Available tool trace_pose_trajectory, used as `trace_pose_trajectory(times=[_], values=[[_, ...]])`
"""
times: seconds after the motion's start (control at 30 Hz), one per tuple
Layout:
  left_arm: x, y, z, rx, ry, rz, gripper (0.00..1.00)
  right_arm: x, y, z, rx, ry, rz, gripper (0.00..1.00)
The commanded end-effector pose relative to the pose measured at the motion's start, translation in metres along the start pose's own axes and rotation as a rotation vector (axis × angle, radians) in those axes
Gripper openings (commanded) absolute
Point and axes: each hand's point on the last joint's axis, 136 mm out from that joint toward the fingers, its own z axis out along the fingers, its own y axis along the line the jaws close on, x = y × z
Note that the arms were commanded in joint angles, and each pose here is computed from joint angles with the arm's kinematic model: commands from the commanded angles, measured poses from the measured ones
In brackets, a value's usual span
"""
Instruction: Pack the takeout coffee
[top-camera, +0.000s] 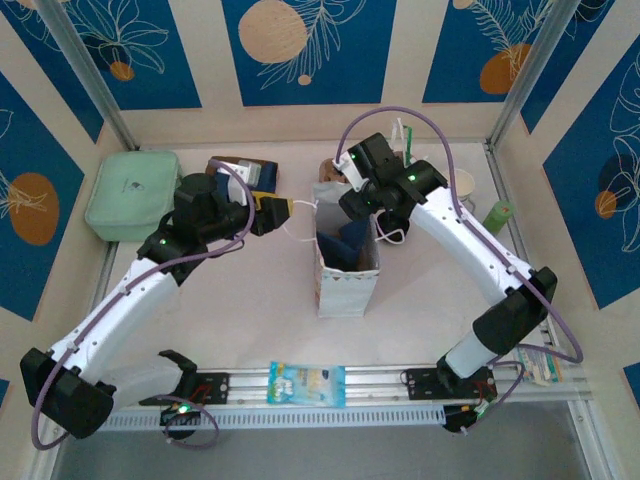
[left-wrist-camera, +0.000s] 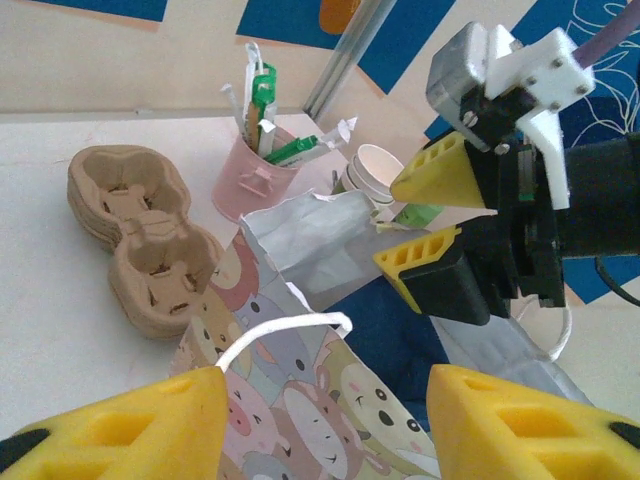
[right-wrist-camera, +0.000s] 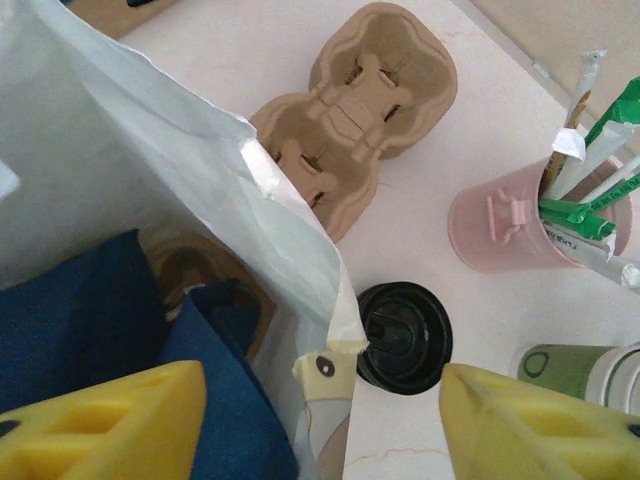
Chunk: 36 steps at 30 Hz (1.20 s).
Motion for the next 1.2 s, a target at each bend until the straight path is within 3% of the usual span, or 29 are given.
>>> trace_pose_trajectory(times=[0.0, 0.3, 0.67, 1.1, 1.17], values=[[-0.001, -0.001, -0.008, 0.010, -0.007, 0.015, 0.56, -0.009, -0.010, -0.001, 0.057, -0.011, -0.032, 0.58], [0.000, 0.002, -0.012, 0.007, -0.011, 0.004, 0.56, -0.023, -0.015, 0.000, 0.091, -0.054, -0.053, 0.25], [0.001, 0.003, -0.015, 0.008, -0.017, 0.000, 0.56, -0.026, -0.012, -0.002, 0.067, -0.064, -0.031, 0.01], [0.002, 0.003, -0.020, 0.005, -0.019, 0.002, 0.56, -0.032, -0.015, -0.019, 0.045, -0.124, 0.032, 0.00], [0.002, 0.003, -0.021, 0.001, -0.021, 0.009, 0.56, -0.033, -0.015, -0.022, 0.043, -0.128, 0.040, 0.07]])
